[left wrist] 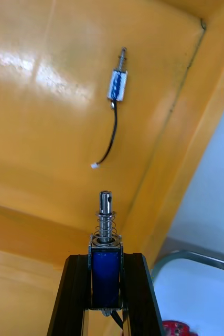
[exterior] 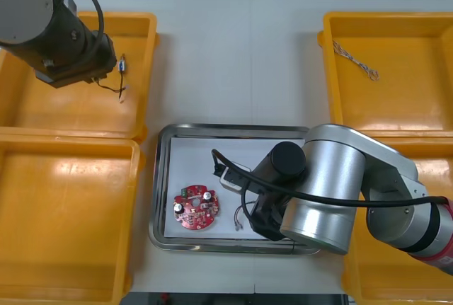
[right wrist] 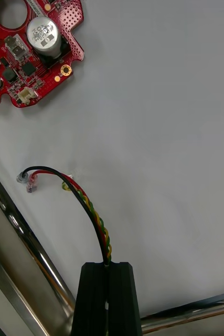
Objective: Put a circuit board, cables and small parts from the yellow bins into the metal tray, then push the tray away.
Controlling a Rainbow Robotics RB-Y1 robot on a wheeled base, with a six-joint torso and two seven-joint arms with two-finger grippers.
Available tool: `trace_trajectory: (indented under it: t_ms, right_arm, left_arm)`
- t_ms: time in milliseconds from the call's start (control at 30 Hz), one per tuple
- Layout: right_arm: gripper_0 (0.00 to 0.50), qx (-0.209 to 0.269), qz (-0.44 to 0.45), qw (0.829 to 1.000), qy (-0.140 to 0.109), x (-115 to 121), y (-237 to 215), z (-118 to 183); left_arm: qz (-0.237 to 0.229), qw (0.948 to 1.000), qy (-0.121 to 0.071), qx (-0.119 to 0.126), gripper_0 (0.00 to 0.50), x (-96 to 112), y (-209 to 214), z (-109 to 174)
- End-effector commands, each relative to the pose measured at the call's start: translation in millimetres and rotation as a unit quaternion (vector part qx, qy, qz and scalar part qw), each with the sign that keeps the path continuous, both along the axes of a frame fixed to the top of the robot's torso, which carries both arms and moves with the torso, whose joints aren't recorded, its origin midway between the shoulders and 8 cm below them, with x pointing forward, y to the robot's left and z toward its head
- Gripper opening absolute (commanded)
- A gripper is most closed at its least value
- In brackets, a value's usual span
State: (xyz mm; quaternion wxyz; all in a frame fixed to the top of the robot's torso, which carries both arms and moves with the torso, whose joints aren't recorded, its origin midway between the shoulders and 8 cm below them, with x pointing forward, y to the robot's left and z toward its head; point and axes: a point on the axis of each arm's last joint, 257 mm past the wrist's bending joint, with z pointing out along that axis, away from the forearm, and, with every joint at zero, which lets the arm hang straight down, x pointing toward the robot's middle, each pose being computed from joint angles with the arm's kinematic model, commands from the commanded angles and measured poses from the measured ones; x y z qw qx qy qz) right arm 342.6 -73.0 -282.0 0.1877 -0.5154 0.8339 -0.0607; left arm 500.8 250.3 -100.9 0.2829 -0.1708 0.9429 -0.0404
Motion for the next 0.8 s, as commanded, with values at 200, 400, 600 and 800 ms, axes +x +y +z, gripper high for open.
trace_trajectory:
  t_ms: [200,400,600,800]
  right_arm:
    - [0.451,-0.013,0.014,1.0,-0.018,5,-5,-2]
    - [0.5,-0.013,0.011,1.0,-0.022,7,-5,-1]
    - [0.5,-0.013,0.009,1.0,-0.026,10,-8,3]
    - [0.5,-0.001,-0.004,0.999,-0.032,14,-10,23]
  left_arm:
    - [-0.059,0.9981,-0.003,0.02,0.0,-46,-24,0]
    - [-0.076,0.997,0.001,0.013,0.0,-58,-38,0]
    - [-0.08,0.9967,0.006,0.015,0.0,-61,-37,-1]
    - [-0.078,0.9968,0.007,0.015,0.0,-61,-37,-2]
